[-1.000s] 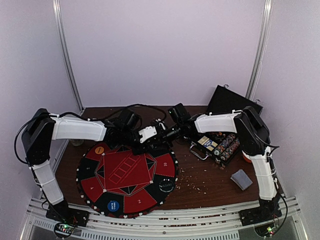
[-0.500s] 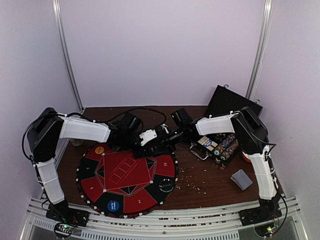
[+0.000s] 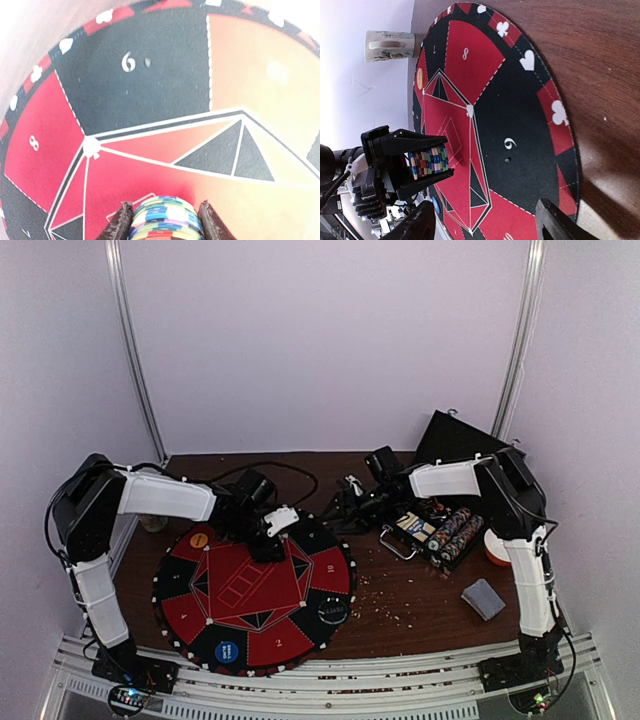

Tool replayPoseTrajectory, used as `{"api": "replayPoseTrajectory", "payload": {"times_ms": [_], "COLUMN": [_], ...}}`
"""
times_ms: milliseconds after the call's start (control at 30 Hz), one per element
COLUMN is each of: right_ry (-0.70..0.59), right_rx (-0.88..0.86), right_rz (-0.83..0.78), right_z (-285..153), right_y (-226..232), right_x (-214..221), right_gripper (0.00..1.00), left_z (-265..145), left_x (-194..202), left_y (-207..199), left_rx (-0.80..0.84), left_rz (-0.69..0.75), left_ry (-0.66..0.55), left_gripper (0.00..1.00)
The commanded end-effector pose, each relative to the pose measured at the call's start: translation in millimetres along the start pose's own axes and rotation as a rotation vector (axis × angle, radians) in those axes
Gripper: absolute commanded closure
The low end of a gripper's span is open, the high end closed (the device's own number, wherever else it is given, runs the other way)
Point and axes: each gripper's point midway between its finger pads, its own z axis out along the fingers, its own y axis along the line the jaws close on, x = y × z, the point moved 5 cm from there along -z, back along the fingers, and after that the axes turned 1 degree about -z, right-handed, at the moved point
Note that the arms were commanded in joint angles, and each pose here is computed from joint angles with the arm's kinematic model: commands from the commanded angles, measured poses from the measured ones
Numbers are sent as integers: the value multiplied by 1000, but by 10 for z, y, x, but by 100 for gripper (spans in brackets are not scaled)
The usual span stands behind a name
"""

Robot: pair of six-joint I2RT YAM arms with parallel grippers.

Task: Distribute texas hold em gaming equipment
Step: Place the poker chips pile at the big blind area.

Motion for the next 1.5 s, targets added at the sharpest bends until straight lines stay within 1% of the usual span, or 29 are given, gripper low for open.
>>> {"api": "replayPoseTrajectory", "payload": {"times_ms": [0,100,167,267,400,533,667,767,867,1067,1267,1467], "right_ry": [-5,-18,-21,-17,-26,-29,-21,-7,1,9,5,9], "right_rx": [40,76,121,184,201,205,210,213,219,231,238,239], "right_rz": [-46,-67,-90,-123,-161,-194,-225,-240,-249,-258,-257,-256], "right_z": [-94,-165,-224,-319,-402,-464,-500,-523,-546,-598,-633,-632], "right_y": [156,188,207,238,317,382,415,412,391,359,351,346], "right_x": [24,13,6,14,11,11,10,11,16,45,51,35], "right_gripper": [29,29,29,29,29,29,29,29,29,29,29,29], "left_z": [-84,-103,-142,-245,-425,-595,-693,-743,-791,-848,-852,-842], "left_x": [-21,54,144,357,672,937,1250,1440,1556,1742,1908,1899], "left_y": [55,86,115,172,337,503,669,830,986,1204,1266,1379], "left_rx": [-32,-34,-43,-48,-105,-155,-207,-254,-314,-380,-398,-444], "left_rz": [-38,-93,-144,-255,-420,-569,-687,-767,-802,-861,-888,-906], "left_ry": [-13,17,60,141,228,269,306,312,320,323,350,270], "left_gripper": [100,100,100,100,100,100,100,100,100,100,100,100]}}
